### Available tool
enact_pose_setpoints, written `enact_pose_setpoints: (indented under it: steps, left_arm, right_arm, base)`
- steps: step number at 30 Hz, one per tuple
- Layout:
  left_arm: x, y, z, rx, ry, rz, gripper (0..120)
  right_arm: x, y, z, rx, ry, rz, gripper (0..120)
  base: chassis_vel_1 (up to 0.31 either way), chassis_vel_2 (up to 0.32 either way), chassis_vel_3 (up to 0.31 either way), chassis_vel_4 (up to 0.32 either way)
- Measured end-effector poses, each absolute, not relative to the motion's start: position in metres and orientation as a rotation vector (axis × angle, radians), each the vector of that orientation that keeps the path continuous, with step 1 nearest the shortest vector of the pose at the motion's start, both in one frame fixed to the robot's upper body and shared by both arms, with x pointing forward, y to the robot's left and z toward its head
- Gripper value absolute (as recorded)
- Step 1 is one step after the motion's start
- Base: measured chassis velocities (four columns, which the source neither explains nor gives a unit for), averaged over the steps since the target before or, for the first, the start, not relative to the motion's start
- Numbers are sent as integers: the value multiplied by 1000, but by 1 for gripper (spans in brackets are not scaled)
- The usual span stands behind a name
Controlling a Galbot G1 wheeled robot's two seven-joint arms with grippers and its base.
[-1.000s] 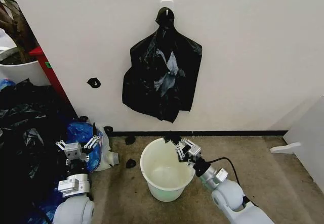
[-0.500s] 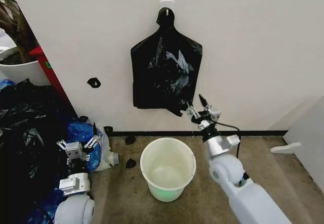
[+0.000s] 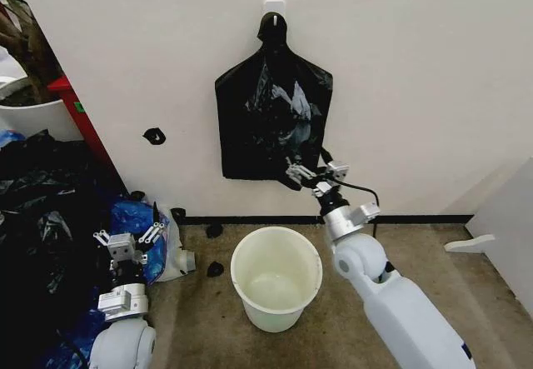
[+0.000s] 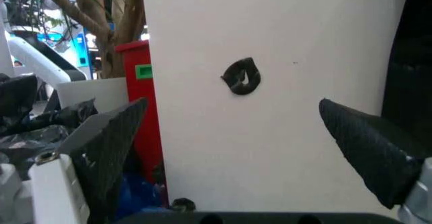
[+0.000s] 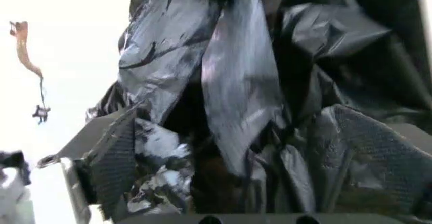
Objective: Place the garbage bag over the trash bin.
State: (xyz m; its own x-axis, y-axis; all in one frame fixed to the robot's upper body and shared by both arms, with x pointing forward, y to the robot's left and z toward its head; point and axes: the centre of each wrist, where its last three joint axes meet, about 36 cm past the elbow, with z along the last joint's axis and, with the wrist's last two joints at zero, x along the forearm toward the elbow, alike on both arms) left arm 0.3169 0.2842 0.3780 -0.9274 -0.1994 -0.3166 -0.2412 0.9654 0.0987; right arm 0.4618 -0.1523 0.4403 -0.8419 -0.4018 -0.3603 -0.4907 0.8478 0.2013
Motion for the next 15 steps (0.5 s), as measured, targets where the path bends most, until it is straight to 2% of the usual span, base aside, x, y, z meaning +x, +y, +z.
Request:
enact_pose_setpoints:
  steps: [7,9,12,15]
  left_arm:
    - [317,286,377,-337,2807,196,100]
    - [319,287,377,-342,2805,195,100]
    - [319,287,377,-345,2804,194,100]
    - [322,286,378,-340,2800,190,100]
  right_arm:
    - [480,-146,438,-616,2746,316,71]
    - [481,-146,439,-619,2741,303,61]
    - [480,-146,440,-623,2737,291,55]
    - [474,-146,439,-633,2738,279,43]
  base:
    - [0,0,0,0]
    - [0,0,0,0]
    - [0,0,0,0]
    - [0,0,0,0]
